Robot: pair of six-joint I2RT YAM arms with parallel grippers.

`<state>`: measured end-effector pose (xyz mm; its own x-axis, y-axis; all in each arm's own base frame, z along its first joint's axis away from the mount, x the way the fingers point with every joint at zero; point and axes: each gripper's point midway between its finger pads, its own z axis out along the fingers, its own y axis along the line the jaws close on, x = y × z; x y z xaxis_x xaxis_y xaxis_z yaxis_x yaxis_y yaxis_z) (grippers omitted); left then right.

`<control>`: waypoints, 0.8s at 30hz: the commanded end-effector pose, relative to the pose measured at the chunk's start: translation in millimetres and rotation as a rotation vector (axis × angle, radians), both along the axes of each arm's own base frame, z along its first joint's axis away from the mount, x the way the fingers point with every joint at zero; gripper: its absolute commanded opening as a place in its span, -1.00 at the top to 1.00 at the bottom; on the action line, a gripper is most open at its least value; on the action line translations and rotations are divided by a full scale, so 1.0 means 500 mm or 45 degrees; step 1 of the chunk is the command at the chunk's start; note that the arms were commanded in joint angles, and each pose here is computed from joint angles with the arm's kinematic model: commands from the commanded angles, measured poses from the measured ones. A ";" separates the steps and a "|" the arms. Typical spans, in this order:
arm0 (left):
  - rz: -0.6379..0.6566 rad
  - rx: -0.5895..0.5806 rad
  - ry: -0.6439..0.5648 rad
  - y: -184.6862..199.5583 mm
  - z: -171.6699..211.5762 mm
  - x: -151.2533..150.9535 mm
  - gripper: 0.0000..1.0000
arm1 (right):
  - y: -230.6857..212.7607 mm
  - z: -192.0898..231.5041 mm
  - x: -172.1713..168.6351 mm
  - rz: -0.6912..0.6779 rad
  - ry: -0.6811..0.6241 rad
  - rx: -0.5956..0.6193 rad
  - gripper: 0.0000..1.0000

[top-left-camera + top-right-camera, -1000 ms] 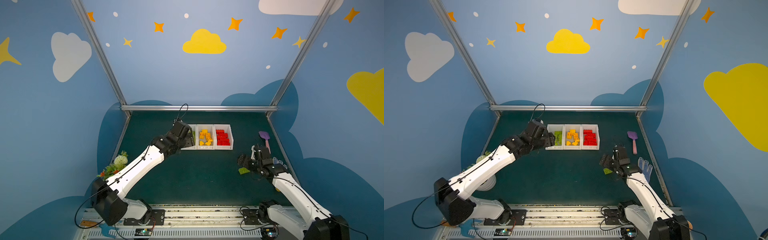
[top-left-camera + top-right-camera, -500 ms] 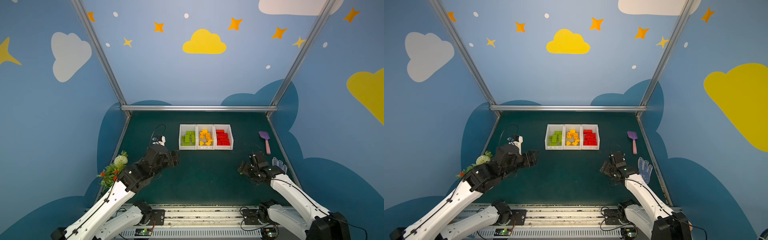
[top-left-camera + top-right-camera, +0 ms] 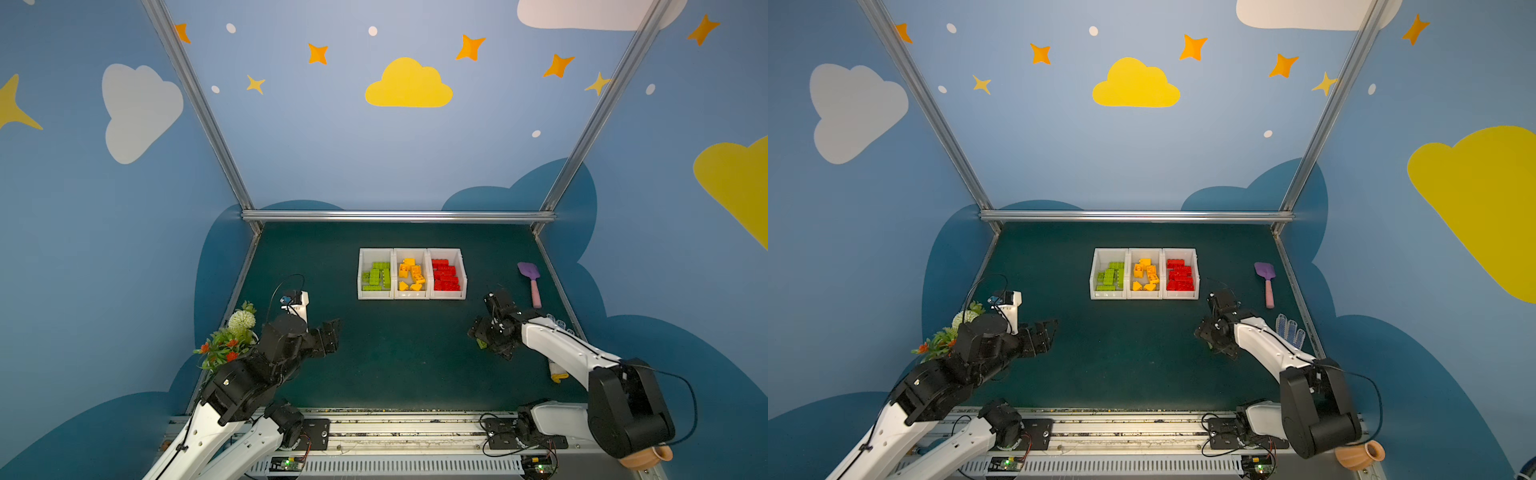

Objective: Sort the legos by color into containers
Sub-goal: 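Grasp the last lime-green brick with the right gripper while the left arm withdraws, then carry the brick with the right gripper into the green compartment and release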

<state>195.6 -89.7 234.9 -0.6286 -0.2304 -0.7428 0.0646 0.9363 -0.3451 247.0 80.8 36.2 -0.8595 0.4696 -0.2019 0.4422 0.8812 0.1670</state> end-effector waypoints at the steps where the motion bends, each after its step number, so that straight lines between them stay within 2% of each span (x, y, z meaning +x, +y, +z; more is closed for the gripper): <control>1: -0.017 -0.006 -0.029 0.004 0.004 -0.006 -0.77 | 0.006 0.002 0.006 0.053 0.056 -0.036 -0.79; 4: -0.006 -0.030 -0.050 0.011 0.010 -0.008 -0.79 | 0.005 -0.001 0.011 0.068 0.084 -0.070 -0.70; 8: -0.013 -0.044 -0.042 0.009 0.008 -0.005 -0.80 | 0.008 -0.003 0.018 0.093 0.097 -0.101 -0.48; 14: -0.030 -0.057 -0.016 0.003 0.002 -0.001 -0.82 | 0.015 -0.023 0.015 0.150 0.155 -0.132 0.05; 18: -0.023 -0.068 -0.028 0.006 0.005 -0.001 -0.82 | 0.020 -0.025 0.016 0.173 0.160 -0.132 0.51; 20: -0.016 -0.067 -0.029 0.008 0.004 -0.001 -0.82 | 0.022 -0.015 0.019 0.201 0.146 -0.150 0.61; 24: -0.008 -0.070 -0.035 0.010 0.007 0.000 -0.82 | 0.047 0.037 0.045 0.343 0.071 -0.182 0.62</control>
